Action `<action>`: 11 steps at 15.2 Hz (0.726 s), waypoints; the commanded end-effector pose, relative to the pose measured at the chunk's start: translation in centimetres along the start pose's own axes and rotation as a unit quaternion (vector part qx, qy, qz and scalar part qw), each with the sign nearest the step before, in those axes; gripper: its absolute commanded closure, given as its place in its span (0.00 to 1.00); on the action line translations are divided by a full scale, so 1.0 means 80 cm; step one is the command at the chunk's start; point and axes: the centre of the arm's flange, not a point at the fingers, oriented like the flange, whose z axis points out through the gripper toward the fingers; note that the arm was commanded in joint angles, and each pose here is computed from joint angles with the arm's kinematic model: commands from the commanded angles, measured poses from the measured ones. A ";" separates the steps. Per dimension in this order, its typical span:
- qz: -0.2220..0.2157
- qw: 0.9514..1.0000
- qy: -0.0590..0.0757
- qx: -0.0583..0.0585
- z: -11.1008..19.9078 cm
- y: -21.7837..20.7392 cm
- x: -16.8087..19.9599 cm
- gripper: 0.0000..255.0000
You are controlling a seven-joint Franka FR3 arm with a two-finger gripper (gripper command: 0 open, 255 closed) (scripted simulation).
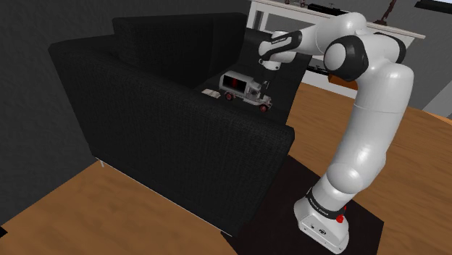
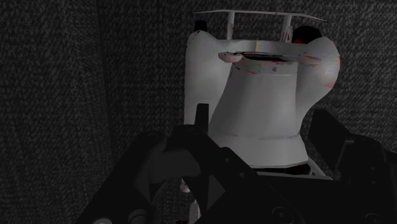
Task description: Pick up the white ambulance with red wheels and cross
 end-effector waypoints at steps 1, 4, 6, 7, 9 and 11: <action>0.000 1.000 0.000 0.000 -0.010 -0.001 -0.001 1.00; 0.000 1.000 0.000 0.000 -0.030 -0.003 -0.001 1.00; 0.000 1.000 0.000 0.000 -0.043 -0.004 -0.002 1.00; 0.000 1.000 0.000 0.000 -0.050 -0.004 -0.002 1.00; 0.000 1.000 0.000 0.000 -0.063 -0.005 -0.003 1.00; 0.000 1.000 0.000 0.000 -0.076 -0.006 -0.003 1.00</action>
